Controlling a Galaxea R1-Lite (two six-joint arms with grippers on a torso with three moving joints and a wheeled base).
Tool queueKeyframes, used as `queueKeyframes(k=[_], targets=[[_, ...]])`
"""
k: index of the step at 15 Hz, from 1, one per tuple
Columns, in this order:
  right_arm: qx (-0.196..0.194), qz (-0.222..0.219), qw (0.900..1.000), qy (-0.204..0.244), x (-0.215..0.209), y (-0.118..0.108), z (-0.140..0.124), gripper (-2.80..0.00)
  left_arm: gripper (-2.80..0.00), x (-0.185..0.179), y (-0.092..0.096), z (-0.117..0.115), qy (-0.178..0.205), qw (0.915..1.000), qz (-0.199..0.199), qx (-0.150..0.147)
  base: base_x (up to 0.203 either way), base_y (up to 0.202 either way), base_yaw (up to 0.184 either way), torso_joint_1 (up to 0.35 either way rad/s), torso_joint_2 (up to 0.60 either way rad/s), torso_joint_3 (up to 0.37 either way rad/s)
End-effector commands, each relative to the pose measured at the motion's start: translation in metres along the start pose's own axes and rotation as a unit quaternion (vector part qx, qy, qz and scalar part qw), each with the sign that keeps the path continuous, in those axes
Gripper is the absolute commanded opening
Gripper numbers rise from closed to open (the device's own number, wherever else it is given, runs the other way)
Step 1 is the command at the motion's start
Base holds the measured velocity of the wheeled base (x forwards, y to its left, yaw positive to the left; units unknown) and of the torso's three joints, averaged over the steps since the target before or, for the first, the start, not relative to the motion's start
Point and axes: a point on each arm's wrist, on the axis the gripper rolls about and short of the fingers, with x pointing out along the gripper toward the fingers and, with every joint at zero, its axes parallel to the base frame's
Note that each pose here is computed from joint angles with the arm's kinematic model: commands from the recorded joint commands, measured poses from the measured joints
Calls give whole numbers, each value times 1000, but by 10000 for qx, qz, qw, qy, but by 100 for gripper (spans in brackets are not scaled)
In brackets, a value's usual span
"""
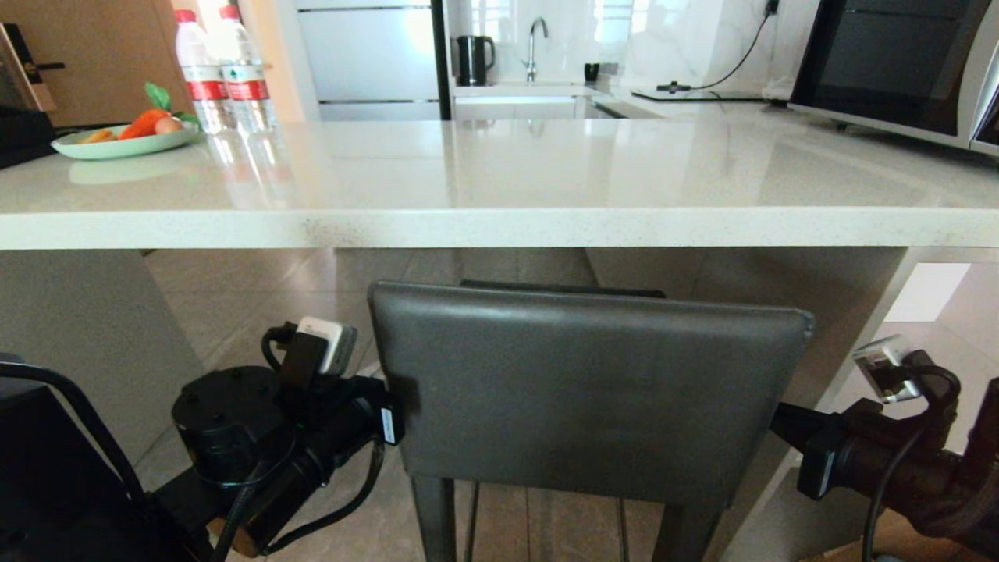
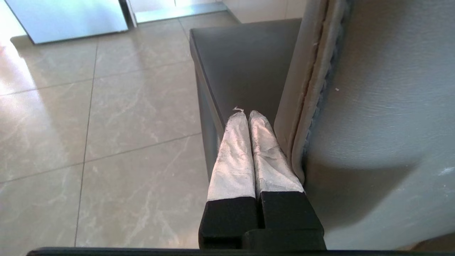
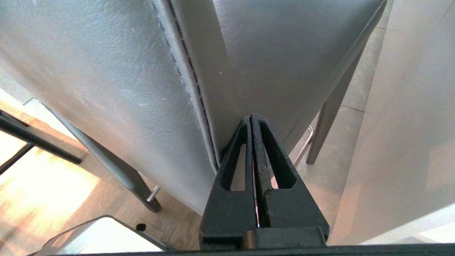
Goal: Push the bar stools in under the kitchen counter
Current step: Pull the gray chair out from under the dining table
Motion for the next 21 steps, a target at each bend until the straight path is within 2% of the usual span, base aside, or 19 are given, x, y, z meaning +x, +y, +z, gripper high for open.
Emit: queueKeyframes(k=[1, 3, 8, 12, 21], targets=[[-68, 176, 9998, -94, -1, 7, 3, -280, -280, -5, -5, -1, 17, 10000, -89, 7, 0, 0, 0, 0, 0, 0], [-64, 123, 9999, -102, -1, 7, 3, -280, -280, -10, -5, -6, 162, 9999, 45, 33, 0, 0, 0, 0, 0, 0], [-34, 84, 9999, -47, -1, 6, 1, -280, -280, -20, -11, -5, 185, 9998, -92, 45, 0, 0, 0, 0, 0, 0], [-45, 76, 9999, -54, -2, 7, 1, -280, -280, -24, -17, -6, 227, 9995, -231, 66, -176, 0, -2, 0, 1, 8], [-30, 59, 10000, 3, -5, 8, -2, -280, -280, -24, -18, -6, 227, 9994, -238, 74, -195, 0, 0, 0, 2, 1]])
